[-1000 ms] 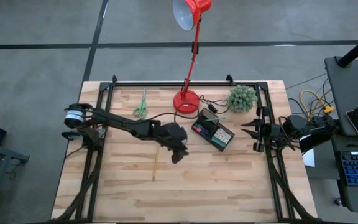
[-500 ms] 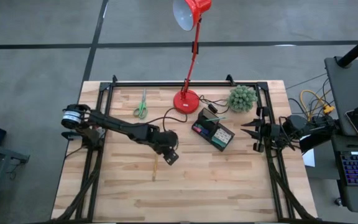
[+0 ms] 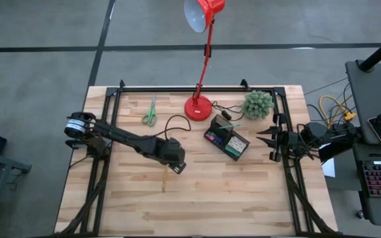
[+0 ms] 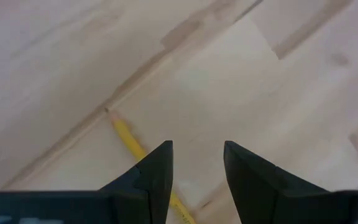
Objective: Pick and place office supplies into organizer
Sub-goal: Put the yellow pencil into the desk organizer
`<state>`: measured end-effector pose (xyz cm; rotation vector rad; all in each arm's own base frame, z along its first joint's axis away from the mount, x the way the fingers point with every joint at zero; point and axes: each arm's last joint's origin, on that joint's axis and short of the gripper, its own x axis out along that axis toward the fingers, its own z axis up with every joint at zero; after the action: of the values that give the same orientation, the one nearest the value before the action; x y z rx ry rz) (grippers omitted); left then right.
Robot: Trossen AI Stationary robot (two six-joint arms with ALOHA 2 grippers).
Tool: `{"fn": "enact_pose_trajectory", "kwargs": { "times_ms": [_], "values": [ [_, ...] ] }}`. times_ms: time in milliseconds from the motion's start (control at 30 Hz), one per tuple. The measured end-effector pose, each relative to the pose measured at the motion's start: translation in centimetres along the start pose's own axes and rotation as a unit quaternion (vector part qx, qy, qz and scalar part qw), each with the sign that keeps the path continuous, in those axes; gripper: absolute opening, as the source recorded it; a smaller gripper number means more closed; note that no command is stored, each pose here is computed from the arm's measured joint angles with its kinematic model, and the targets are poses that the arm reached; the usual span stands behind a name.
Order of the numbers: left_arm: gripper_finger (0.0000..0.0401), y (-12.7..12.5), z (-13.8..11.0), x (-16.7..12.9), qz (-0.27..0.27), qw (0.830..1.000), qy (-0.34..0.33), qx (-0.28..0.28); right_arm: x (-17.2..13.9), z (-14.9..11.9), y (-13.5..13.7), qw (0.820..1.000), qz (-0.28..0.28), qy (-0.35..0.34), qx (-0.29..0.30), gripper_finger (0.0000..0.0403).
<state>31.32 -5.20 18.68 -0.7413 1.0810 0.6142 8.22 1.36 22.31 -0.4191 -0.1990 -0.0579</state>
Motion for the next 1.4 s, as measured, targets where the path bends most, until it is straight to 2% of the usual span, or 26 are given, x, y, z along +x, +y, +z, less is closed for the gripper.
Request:
{"fn": "enact_pose_trajectory", "kwargs": {
  "times_ms": [300, 700, 933, 1200, 1400],
  "values": [
    [0.0128, 0.3, -1.1, 0.0, 0.037, 0.998, -0.002, -0.058, 0.0, 0.0, 0.0, 1.000, 0.000, 0.000, -0.002, 0.0056],
    [0.0128, 2.3, -2.4, 1.7, 0.077, 0.987, -0.009, -0.144, 0.0, 0.0, 0.0, 1.000, 0.000, 0.000, -0.004, 0.0056],
    [0.0128, 2.0, -2.4, 2.4, 0.024, 0.990, -0.023, -0.137, 0.0, 0.0, 0.0, 1.000, 0.000, 0.000, -0.004, 0.0056],
    [0.0128, 2.1, -2.5, 2.5, 0.030, 0.989, -0.020, -0.144, 0.0, 0.0, 0.0, 1.000, 0.000, 0.000, -0.004, 0.0056],
    [0.0128, 2.2, -2.9, 4.0, 0.053, 0.988, -0.004, -0.146, 0.0, 0.0, 0.0, 1.000, 0.000, 0.000, -0.004, 0.0056]
  ]
}}
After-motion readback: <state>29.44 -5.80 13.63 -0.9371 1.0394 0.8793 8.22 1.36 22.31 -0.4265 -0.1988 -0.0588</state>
